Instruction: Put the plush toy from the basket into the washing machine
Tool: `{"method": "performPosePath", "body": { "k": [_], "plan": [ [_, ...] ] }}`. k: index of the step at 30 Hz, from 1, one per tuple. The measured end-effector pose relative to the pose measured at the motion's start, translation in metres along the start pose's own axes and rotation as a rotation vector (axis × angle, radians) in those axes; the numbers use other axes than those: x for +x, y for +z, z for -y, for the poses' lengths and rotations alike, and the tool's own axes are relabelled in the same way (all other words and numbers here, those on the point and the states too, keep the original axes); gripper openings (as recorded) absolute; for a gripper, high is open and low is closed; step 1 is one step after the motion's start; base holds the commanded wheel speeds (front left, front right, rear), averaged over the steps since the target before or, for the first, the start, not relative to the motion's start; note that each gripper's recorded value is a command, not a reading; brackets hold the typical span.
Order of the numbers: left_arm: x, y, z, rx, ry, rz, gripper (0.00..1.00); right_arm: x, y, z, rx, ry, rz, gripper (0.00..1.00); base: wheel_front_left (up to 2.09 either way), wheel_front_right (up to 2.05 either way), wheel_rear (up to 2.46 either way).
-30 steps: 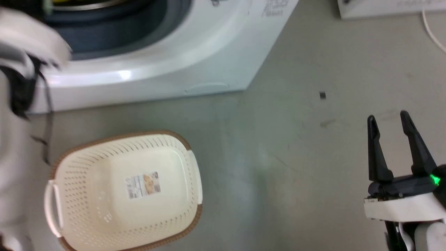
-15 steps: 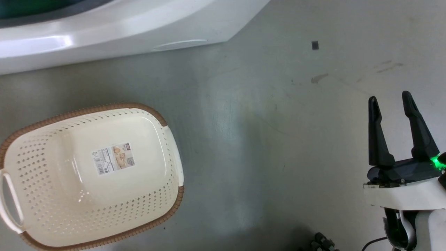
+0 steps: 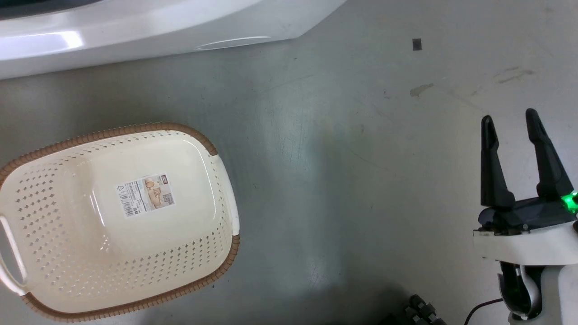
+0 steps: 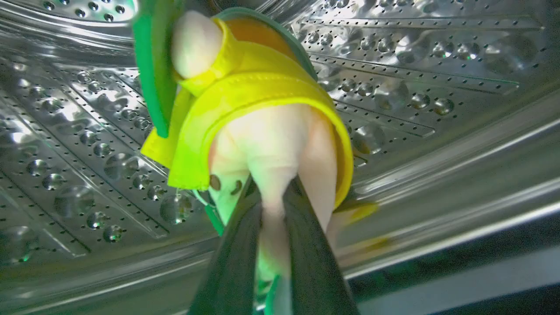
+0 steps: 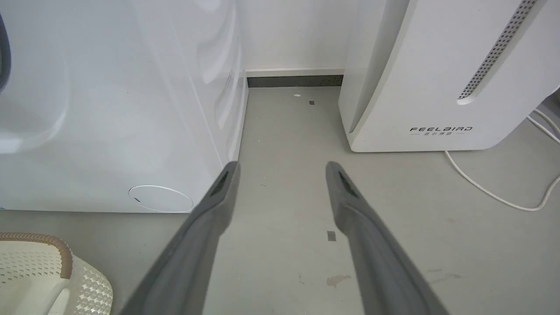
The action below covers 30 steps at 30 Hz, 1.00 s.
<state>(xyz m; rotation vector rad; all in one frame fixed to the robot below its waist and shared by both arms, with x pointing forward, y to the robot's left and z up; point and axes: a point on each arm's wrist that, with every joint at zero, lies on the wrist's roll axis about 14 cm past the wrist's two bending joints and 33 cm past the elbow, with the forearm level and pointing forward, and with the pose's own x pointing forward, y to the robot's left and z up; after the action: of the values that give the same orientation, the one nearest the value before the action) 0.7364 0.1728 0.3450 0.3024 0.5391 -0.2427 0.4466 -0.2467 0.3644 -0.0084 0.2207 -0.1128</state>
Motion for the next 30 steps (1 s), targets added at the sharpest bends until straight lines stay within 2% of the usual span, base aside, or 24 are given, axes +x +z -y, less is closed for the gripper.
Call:
{"method": "performPosePath", "body": {
  "k": [1, 9, 15, 23, 30],
  "plan": [
    [-0.001, 0.000, -0.001, 0.008, 0.000, 0.004, 1.00, 0.001, 0.001, 0.000, 0.001, 0.001, 0.005, 1.00, 0.00, 0.00, 0.00],
    [-0.028, 0.008, -0.011, 0.029, 0.011, 0.044, 1.00, 0.000, 0.026, -0.003, -0.005, 0.010, 0.069, 1.00, 0.00, 0.00, 0.00],
    [-0.067, 0.022, -0.004, 0.029, -0.008, 0.129, 1.00, -0.009, 0.062, -0.003, -0.017, 0.013, 0.154, 1.00, 0.00, 0.00, 0.00],
    [-0.145, 0.063, 0.005, -0.038, -0.014, 0.366, 1.00, -0.039, 0.109, -0.005, -0.019, 0.021, 0.267, 1.00, 0.00, 0.00, 0.00],
    [-0.226, 0.083, 0.004, -0.152, 0.058, 0.571, 1.00, -0.069, 0.147, -0.009, -0.013, 0.037, 0.375, 1.00, 0.00, 0.00, 0.00]
  ]
}}
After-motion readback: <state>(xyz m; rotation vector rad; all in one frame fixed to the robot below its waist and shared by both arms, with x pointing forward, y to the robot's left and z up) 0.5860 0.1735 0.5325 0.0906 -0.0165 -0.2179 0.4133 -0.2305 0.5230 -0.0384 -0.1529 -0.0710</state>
